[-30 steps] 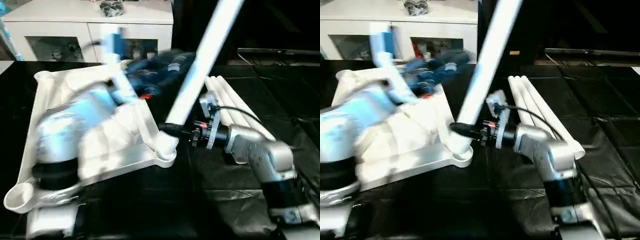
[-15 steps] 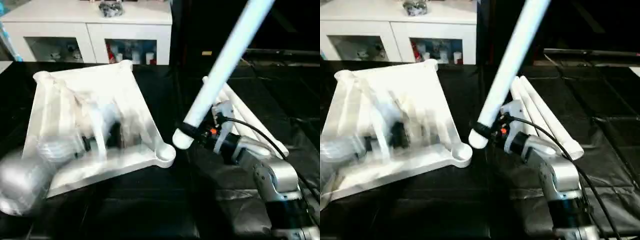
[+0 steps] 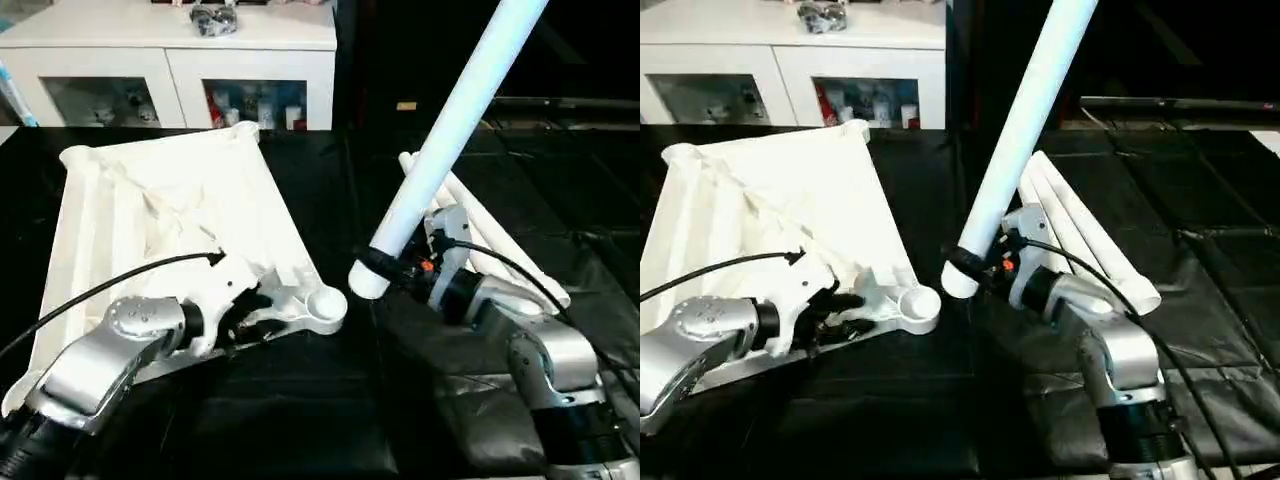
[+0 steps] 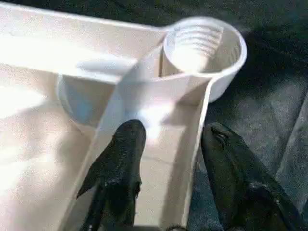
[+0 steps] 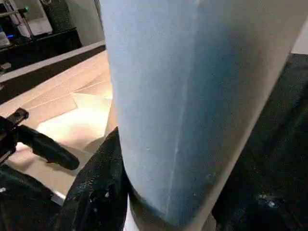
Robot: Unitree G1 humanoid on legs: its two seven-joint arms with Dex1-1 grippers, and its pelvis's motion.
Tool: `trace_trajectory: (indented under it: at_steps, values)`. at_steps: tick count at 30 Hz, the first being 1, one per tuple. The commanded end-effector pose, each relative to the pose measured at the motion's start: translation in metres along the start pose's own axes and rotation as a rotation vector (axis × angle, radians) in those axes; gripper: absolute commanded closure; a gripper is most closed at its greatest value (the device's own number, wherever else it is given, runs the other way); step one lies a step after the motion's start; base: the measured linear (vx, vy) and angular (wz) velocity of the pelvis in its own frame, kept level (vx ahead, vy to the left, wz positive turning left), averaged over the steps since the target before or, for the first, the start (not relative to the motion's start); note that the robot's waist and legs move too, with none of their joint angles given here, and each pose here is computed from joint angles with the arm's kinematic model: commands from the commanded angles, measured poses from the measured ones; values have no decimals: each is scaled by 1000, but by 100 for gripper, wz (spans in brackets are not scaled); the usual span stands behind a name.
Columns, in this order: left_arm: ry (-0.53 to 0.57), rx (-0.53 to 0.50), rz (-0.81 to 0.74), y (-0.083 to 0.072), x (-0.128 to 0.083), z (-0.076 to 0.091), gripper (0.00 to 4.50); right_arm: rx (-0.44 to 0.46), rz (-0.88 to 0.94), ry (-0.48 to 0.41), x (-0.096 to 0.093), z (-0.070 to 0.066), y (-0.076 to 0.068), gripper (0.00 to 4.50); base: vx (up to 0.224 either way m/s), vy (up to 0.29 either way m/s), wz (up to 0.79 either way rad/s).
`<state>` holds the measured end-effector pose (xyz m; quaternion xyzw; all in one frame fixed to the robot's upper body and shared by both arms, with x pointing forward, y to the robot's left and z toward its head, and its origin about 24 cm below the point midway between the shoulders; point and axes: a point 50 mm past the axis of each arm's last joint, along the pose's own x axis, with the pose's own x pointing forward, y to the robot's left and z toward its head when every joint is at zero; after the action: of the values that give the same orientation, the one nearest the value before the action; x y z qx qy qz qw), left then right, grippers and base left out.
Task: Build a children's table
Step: Insert table leg to table base
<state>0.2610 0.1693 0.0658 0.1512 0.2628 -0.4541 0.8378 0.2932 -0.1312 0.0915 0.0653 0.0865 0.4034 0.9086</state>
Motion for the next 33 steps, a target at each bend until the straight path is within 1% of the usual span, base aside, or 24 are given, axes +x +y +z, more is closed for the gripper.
trace_trajectory:
  at_steps: [1, 2, 4, 7, 10, 13, 16, 18, 19, 20, 21, 29, 31, 32, 33]
  values:
    - [3, 17, -21, 0, 1, 1, 267, -40, 3, -27, -1, 10, 0, 259, 0, 0, 0]
    - [5, 20, -24, 0, 1, 0, 273, -39, 1, -26, -1, 10, 0, 259, 0, 0, 0]
    - [8, 25, -32, 1, 1, -1, 303, -37, 2, -23, -2, 8, 1, 259, 0, 0, 0]
    - [2, 33, -78, 1, 0, 1, 321, -35, 5, -15, -4, 8, 3, 259, 0, 0, 0]
    - [2, 36, -93, 2, 0, -1, 356, -33, 2, -7, -4, 6, 3, 259, 0, 0, 0]
    - [3, 46, -125, 1, 0, -3, 371, -33, -3, 3, -4, 4, 2, 259, 0, 0, 0]
    - [8, 46, -155, 1, 1, -5, 399, -43, -5, 2, -3, 5, 2, 259, 0, 0, 0]
    - [6, 49, -150, 3, 2, -5, 413, -42, -1, 0, -2, 5, 4, 259, 0, 0, 0]
    - [3, 48, -147, 4, 3, -5, 413, -42, 1, -1, -2, 6, 5, 259, 0, 0, 0]
    - [1, 49, -146, 4, 4, -5, 436, -41, 6, -2, -1, 6, 6, 259, 0, 0, 0]
    - [-1, 52, -148, 5, 5, -5, 444, -40, 12, -2, -1, 6, 6, 259, 0, 0, 0]
    - [-6, 82, -159, 4, 13, -3, 450, -62, 84, 30, 7, 6, 11, 259, 0, 0, 0]
    - [8, 110, -163, 3, 16, -3, 450, -69, 101, 35, 10, 6, 12, 259, 0, 0, 0]
    - [41, 151, -170, 2, 19, -6, 450, -75, 110, 39, 13, 7, 12, 259, 0, 0, 0]
    - [52, 167, -174, 1, 20, -8, 450, -77, 112, 40, 13, 7, 12, 259, 0, 0, 0]
